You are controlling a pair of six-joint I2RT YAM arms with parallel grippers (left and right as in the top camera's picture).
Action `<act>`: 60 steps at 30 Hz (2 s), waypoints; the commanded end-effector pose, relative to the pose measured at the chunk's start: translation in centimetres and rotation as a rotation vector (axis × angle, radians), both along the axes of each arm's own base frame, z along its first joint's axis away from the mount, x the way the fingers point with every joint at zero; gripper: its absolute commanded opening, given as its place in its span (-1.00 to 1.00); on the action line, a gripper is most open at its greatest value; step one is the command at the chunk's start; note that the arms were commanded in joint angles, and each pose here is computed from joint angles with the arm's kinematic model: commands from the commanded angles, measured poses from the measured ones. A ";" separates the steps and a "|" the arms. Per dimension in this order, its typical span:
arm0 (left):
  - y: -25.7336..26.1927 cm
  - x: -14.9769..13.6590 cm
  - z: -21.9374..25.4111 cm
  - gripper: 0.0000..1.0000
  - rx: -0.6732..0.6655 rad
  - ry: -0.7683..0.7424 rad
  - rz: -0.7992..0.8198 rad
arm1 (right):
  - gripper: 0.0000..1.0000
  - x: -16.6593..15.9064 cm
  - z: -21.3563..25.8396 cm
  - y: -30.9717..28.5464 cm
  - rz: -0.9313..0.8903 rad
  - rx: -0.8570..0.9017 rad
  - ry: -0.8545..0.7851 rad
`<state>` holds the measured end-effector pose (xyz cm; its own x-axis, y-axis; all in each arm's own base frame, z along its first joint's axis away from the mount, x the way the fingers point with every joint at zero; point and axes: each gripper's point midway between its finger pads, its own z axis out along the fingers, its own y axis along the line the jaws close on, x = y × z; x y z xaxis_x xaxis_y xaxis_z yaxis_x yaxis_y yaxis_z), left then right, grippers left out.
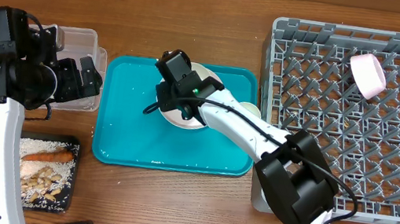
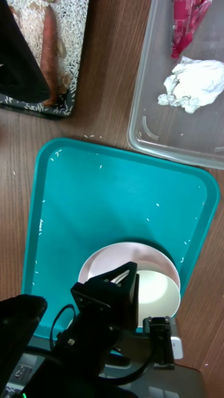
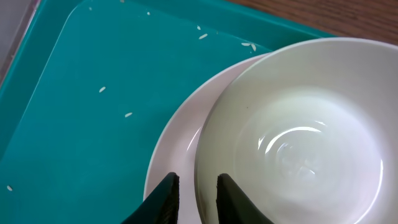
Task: Sort waste into correct bins and load items into the dishwasher
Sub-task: 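Lift the white bowl and carry it right to the dish rack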
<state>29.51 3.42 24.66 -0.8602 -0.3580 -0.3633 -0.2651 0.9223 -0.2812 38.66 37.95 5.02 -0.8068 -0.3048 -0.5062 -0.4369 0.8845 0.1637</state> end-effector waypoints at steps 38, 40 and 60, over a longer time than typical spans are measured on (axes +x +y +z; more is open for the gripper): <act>0.3 0.2 0.6 1.00 0.016 -0.020 -0.006 | -0.93 -2.7 34.2 -11.9 0.210 0.692 -0.237; 0.3 0.2 0.6 0.99 0.016 -0.020 -0.006 | -0.93 -2.3 35.2 -15.2 0.215 0.769 -0.206; 0.3 0.2 0.6 1.00 0.016 -0.020 -0.006 | -0.92 7.0 21.8 -30.4 0.070 1.234 0.277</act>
<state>29.51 3.47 24.65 -0.8600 -0.3580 -0.3636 -0.2664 0.9227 -0.2785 45.65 7.39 27.79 -0.9188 0.2233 -0.3256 -0.3065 0.1164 0.9447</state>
